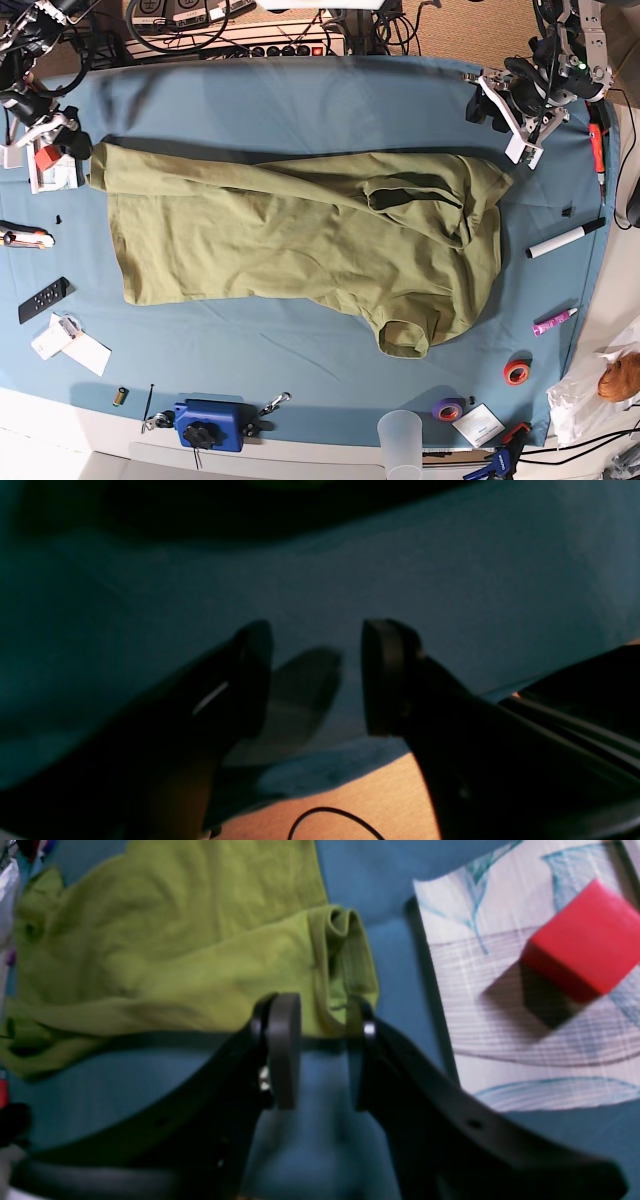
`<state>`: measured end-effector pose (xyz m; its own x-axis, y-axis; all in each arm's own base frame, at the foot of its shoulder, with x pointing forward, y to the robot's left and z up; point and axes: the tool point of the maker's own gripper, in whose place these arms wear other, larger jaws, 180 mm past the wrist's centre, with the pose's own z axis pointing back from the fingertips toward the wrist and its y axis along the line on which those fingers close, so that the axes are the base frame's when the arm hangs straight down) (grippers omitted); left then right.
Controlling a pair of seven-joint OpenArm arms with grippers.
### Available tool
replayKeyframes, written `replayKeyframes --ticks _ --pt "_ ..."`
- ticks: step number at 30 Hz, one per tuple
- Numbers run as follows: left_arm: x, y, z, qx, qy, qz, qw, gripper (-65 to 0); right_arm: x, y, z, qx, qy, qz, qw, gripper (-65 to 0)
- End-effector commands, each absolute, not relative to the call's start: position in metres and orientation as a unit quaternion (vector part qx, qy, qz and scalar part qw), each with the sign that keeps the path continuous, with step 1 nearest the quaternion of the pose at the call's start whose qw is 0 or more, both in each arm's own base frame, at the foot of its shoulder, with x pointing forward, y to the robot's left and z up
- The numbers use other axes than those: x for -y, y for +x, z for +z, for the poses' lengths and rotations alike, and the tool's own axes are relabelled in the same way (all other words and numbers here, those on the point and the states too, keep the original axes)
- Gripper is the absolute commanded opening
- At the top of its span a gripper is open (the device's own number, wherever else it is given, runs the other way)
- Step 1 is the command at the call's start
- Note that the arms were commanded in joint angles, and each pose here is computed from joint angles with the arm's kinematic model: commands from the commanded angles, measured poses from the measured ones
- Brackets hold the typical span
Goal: Layout the t-shirt on the table in an organized manner, then fold the t-shirt properly
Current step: 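Release the shirt corner and lift the right gripper, then grasp the shirt's collar-side corners with both grippers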
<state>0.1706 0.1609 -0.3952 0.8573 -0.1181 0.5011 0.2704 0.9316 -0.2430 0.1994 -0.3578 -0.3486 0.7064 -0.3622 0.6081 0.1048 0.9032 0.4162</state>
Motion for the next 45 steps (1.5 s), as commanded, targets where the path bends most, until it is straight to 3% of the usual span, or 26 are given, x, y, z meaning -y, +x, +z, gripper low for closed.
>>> replayKeyframes --ticks 1,4,11,14,27,33,39,42,45 --pt "-0.162 0.167 -0.394 0.242 -0.152 -0.108 0.952 -36.7 0.361 0.208 -0.338 0.375 0.172 -0.113 0.904 -48.2" --pt "-0.162 0.168 -0.394 0.242 -0.152 -0.108 0.952 -36.7 0.348 0.208 -0.356 0.333 0.163 -0.086 0.925 -48.2" --pt "-0.162 0.167 -0.394 0.242 -0.152 -0.108 0.952 -36.7 0.35 0.223 -0.367 0.328 0.111 -0.056 0.936 -49.2" --pt "-0.162 0.17 -0.393 0.247 -0.152 -0.108 0.951 -36.7 0.35 0.233 -0.362 0.34 0.112 -0.055 0.932 -65.0" --pt "-0.162 0.173 -0.391 0.254 -0.153 -0.107 0.949 -36.7 0.354 0.302 -0.306 0.442 0.107 -0.046 0.89 -65.0" --pt "-0.162 0.173 -0.391 0.255 -0.153 -0.107 0.949 -36.7 0.372 0.311 -0.302 0.441 0.047 -0.043 0.895 -65.0" --pt "-0.162 0.174 -0.391 0.255 -0.153 -0.107 0.949 -36.7 0.374 0.305 -0.31 0.419 0.04 -0.042 0.906 -65.0" --pt "-0.144 0.175 -0.381 0.271 -0.204 -0.114 0.934 -36.7 0.373 0.303 -0.312 0.412 0.041 -0.042 0.909 -50.1" --pt "-0.107 0.179 -0.353 0.313 -0.31 -0.132 0.888 -36.7 0.373 0.304 -0.311 0.414 0.042 -0.042 0.908 -46.5"
